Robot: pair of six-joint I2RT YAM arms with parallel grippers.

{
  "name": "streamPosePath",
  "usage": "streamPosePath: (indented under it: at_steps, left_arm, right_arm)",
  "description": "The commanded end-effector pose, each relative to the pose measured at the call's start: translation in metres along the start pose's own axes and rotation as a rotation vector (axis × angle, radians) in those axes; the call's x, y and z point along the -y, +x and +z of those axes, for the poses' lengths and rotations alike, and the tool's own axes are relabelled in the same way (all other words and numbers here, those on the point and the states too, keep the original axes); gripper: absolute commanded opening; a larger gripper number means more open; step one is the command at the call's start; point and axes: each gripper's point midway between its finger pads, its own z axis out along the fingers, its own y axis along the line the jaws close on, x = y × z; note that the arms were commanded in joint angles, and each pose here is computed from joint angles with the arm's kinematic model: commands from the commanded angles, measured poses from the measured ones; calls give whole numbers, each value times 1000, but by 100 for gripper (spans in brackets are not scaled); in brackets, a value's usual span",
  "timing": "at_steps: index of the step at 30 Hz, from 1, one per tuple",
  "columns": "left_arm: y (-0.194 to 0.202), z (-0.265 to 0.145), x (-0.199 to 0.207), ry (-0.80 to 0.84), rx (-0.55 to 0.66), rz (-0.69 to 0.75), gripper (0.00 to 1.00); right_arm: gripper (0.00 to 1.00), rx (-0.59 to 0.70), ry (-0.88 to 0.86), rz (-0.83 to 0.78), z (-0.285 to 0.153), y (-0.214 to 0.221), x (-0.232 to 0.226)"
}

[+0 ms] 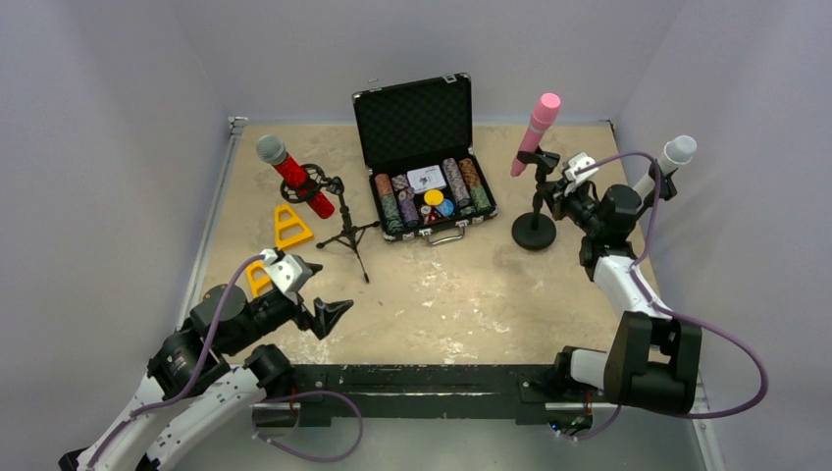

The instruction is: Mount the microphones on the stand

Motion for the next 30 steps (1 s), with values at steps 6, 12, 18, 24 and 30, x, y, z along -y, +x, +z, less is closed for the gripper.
streamPosePath:
  at_steps: [6, 12, 18, 24, 30]
  left_arm:
    - [-2, 1, -3, -13, 18, 17, 99]
    - [-4, 0, 1, 4, 25, -3, 99]
    - [-11, -2, 10, 40, 40, -64, 99]
    - [-17, -4, 19, 71, 64, -164, 99]
    - [-18, -2, 21, 76, 50, -207, 99]
  right_arm:
    - [24, 27, 35, -10, -15, -20, 14]
    - [30, 2, -2, -9, -26, -19, 3]
    - [40, -37, 6, 14, -43, -12, -4]
    - [46, -116, 20, 64, -60, 4, -9]
    - [53, -158, 42, 80, -77, 11, -18]
